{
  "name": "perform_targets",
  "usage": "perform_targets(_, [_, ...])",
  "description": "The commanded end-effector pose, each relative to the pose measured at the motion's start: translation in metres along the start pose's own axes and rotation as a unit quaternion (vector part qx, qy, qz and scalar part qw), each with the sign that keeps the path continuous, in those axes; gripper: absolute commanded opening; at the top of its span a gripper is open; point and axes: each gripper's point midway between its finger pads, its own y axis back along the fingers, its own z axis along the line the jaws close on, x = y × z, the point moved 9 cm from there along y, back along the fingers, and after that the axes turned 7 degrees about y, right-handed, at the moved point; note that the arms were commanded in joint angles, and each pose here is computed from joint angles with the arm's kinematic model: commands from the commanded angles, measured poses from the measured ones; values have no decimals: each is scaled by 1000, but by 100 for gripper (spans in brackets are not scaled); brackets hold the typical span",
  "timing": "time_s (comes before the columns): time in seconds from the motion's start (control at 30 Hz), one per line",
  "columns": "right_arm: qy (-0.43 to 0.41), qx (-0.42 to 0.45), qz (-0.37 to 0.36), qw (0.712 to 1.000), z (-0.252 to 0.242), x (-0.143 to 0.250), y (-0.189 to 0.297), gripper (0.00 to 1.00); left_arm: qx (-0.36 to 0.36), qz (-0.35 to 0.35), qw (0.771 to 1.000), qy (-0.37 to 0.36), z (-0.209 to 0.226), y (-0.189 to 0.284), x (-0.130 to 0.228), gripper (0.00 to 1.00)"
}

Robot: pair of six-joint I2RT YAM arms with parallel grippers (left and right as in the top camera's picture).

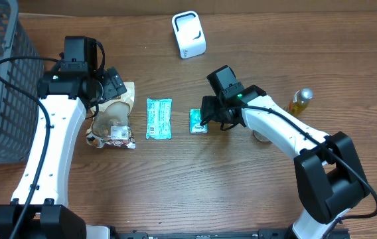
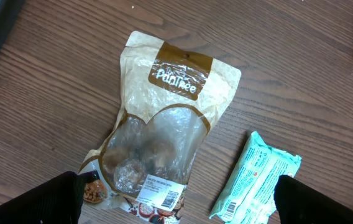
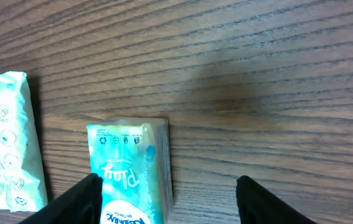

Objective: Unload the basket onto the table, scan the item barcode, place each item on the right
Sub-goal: 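Lower the right gripper and close it on the small green tissue pack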

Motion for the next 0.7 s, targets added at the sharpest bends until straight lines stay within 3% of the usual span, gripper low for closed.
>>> perform_targets(0.0, [3, -9, -18, 1000, 5, -5, 10, 63, 2, -3, 1000, -1, 0, 1, -3, 100])
perform_targets(0.53, [2, -6, -10, 1000, 4, -4, 1, 63, 2, -3, 1000, -1, 0, 1, -3, 100])
perform_targets(0.67, [2, -7, -12, 1000, 4, -5, 1, 57, 2, -3, 1000, -1, 0, 1, -3, 100])
